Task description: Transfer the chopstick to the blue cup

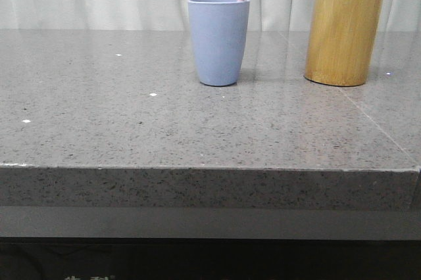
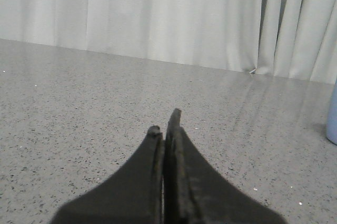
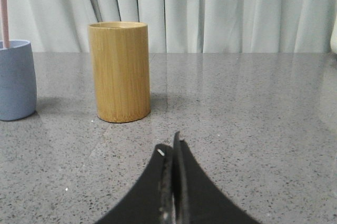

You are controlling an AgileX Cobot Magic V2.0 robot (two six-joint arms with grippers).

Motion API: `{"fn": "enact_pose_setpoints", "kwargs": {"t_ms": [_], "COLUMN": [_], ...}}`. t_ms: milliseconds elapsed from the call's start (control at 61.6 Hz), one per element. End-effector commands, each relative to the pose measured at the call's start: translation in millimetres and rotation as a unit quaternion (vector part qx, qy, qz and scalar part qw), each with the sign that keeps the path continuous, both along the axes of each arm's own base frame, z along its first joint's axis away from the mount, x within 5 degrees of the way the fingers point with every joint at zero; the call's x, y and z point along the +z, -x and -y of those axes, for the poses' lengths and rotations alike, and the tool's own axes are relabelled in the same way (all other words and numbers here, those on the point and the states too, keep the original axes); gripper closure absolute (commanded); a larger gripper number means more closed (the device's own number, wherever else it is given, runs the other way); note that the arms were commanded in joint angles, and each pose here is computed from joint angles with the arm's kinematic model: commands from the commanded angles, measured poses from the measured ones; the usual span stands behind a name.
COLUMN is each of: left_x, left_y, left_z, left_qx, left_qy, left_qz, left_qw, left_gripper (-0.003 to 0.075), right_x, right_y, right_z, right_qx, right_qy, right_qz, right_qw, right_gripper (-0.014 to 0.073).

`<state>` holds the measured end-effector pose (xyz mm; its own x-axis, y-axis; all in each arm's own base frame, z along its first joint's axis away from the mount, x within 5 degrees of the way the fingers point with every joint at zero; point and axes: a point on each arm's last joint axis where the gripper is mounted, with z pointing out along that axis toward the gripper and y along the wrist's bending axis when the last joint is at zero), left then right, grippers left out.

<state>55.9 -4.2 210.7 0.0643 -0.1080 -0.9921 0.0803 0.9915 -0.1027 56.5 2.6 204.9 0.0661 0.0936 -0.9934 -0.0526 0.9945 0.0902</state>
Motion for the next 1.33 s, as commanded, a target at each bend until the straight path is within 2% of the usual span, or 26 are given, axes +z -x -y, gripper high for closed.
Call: {"fn": "enact_pose_setpoints", "kwargs": {"t_ms": [0,1314], "left_x": [4.7,4.7], "left_y": [2.2,2.2], "left_z": [-1.2,-1.2], "left_qx": [0.005,0.005], "left_qy": [0.010,0.010], "left_qz": [0.046,0.046], "left_qw": [0.999,0.999], "left_gripper": [0.0739,0.0739], "right_x": [10.2,8.0], "right_y": [3.2,2.6], "right_z": [0.3,2.1], "right_qx": [-0.002,-0.019], "right_qy": [-0.003,-0.003], "right_qz": [0.056,0.044], "right_qw": [0.998,0.999], "right_gripper": [0.0712,0.0712]}}
